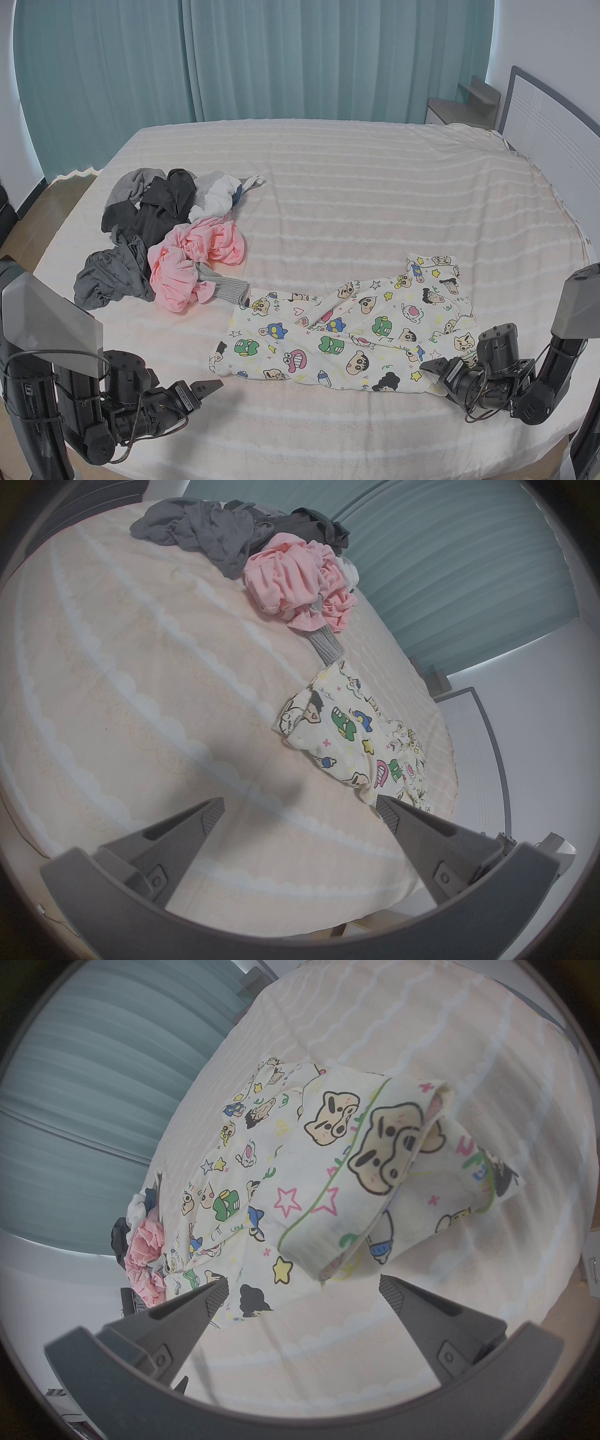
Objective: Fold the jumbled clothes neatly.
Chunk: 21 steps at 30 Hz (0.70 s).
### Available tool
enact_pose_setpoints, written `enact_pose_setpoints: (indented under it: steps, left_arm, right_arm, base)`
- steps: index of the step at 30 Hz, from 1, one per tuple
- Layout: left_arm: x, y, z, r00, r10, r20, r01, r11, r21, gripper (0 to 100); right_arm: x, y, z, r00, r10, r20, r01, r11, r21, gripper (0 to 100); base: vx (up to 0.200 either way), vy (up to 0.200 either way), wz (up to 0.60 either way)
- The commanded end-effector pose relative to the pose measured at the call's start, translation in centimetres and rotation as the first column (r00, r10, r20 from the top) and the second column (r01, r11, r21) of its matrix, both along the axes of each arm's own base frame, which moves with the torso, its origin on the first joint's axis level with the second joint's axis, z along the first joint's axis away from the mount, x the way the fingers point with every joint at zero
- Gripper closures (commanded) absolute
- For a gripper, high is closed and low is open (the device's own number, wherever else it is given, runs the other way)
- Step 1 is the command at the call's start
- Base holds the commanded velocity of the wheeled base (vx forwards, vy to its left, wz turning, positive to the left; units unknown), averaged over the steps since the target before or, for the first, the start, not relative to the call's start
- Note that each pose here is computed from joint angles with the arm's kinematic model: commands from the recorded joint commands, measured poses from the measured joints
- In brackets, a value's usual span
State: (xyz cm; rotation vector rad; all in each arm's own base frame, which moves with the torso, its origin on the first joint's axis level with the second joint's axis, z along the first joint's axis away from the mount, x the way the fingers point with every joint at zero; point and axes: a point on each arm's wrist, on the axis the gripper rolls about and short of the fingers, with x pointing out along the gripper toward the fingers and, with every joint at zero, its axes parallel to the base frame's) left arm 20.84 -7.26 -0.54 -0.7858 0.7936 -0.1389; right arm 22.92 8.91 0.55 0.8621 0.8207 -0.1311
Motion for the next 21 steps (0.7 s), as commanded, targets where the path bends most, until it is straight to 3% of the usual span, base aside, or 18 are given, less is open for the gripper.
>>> enact_pose_setpoints:
  steps: [1, 4, 5, 21]
  left_arm:
    - [-0.34, 0.07, -0.58, 1.0, -0.001, -0.028, 0.001, 1.0, 0.009, 0]
    - [-0.36, 0.04, -0.58, 1.0, -0.002, -0.028, 0.003, 1.0, 0.009, 0]
    - [-0.36, 0.04, -0.58, 1.0, -0.002, -0.028, 0.003, 1.0, 0.009, 0]
    - [-0.33, 0.11, -0.58, 1.0, 0.003, -0.028, -0.003, 1.0, 0.011, 0]
  right_arm:
    - [0.58, 0.3, -0.41, 1.0, 0.001, -0.003, -0.001, 1.0, -0.002, 0]
    - [0.73, 0.36, -0.38, 1.0, 0.002, 0.002, -0.002, 1.0, -0.001, 0]
    - [1.13, 0.48, -0.31, 1.0, 0.001, 0.006, -0.001, 1.0, 0.0, 100]
    - [0.97, 0.67, -0.41, 1.0, 0.009, -0.017, -0.009, 1.0, -0.008, 100]
  base:
    - [0.0, 0.0, 0.0]
    - [0.0, 0.0, 0.0]
    - [0.0, 0.0, 0.0]
    - [0.0, 0.0, 0.0]
